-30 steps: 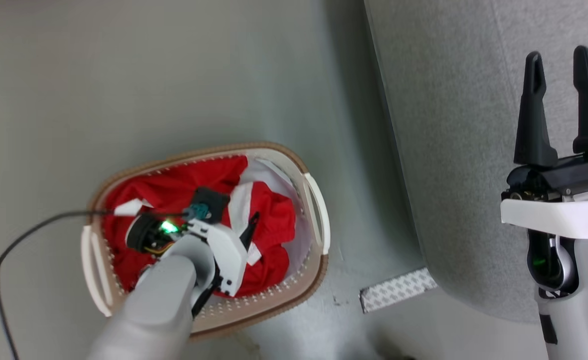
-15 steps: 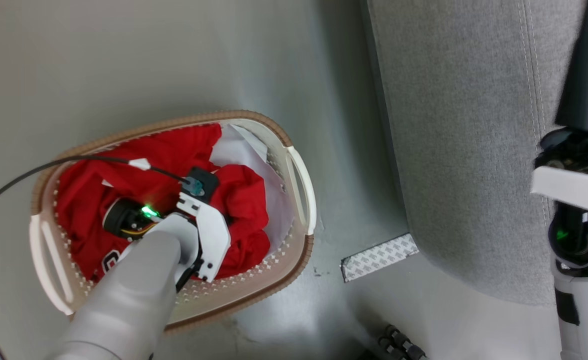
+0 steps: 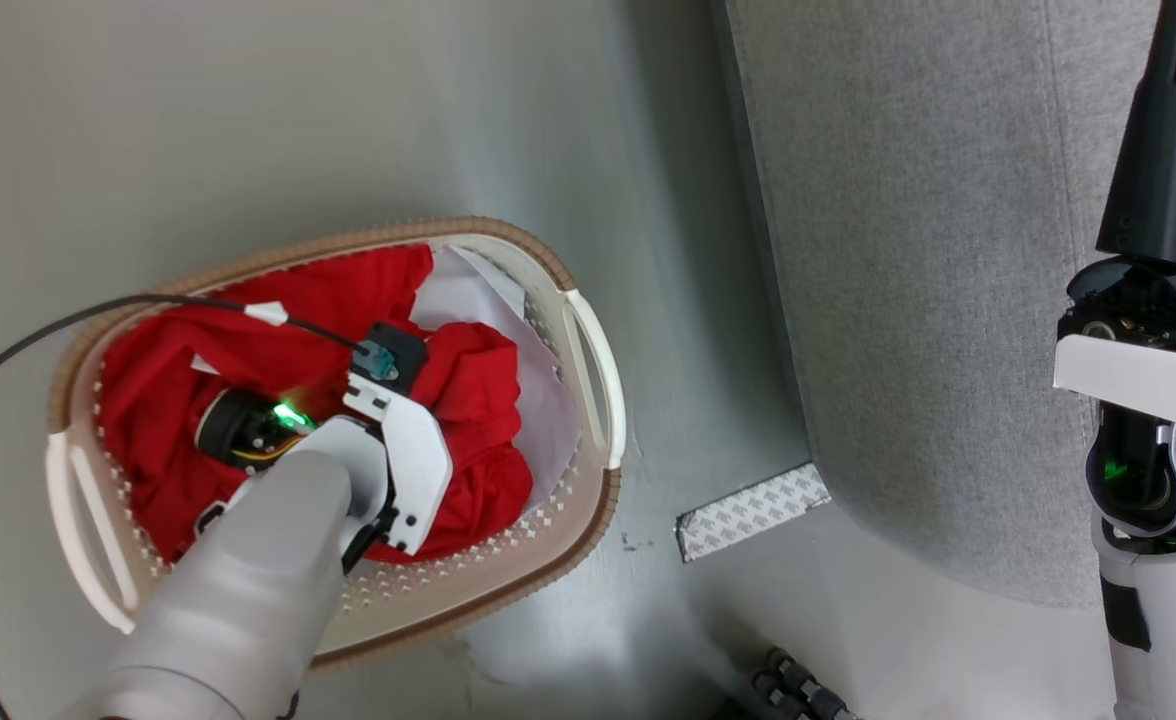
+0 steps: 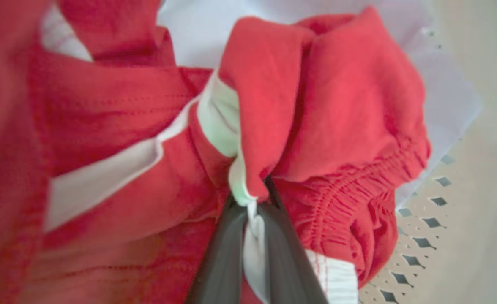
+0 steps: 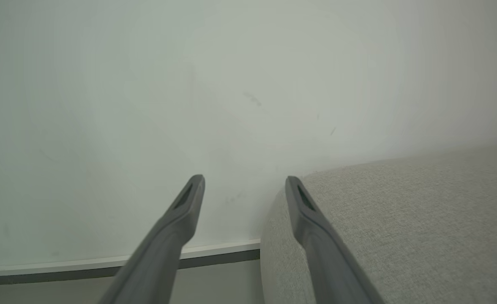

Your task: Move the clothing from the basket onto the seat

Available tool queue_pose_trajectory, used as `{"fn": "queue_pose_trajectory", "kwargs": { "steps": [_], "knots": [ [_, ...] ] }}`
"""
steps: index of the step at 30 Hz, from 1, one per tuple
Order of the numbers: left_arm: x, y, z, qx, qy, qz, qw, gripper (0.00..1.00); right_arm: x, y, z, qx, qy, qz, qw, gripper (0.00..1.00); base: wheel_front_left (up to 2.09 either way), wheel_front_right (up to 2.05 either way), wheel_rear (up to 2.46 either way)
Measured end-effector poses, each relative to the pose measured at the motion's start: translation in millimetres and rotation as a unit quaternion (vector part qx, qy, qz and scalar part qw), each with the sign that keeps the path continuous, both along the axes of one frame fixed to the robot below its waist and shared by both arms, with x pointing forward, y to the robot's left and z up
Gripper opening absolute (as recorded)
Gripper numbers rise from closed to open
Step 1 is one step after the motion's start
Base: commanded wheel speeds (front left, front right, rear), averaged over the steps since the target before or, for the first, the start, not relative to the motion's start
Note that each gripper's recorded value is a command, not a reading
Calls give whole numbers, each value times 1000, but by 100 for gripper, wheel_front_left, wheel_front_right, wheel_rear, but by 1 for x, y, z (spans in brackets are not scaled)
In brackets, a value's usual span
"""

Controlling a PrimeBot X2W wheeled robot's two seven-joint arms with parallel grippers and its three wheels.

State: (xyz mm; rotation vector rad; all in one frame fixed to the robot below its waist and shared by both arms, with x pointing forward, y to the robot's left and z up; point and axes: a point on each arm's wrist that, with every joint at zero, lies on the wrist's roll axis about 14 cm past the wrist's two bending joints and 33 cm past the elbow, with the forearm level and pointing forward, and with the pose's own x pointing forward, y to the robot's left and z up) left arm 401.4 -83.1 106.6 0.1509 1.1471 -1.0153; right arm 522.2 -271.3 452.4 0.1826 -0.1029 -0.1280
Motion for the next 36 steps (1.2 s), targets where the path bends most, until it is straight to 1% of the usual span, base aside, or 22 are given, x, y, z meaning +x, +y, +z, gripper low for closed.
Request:
{"fn": "queue_pose_trajectory", "kwargs": {
  "steps": [5,11,15,20,26,31,34,36],
  "knots": [
    [3,-5,25,-25,-22,14,999,0,-2,3,19,-4,-18,3,1000,100,0,0,0],
    [9,-16,80,-79,-65,41,994,0,-12,11,52,-11,-47,11,999,100,0,0,0],
    [15,-23,123,-117,-103,58,986,0,-22,18,71,-10,-64,17,998,100,0,0,0],
    [20,-21,173,-156,-146,85,973,0,-35,29,94,1,-85,29,996,100,0,0,0],
    [19,-18,233,-200,-200,107,953,0,-55,40,119,5,-106,49,993,100,0,0,0],
    [20,-15,285,-237,-246,127,931,0,-73,49,135,10,-123,63,990,100,0,0,0],
    [25,-11,320,-261,-277,139,914,0,-84,55,144,15,-132,72,989,100,0,0,0],
    [30,-7,347,-281,-302,151,898,0,-91,57,149,46,-143,72,986,100,0,0,0]
  ]
}}
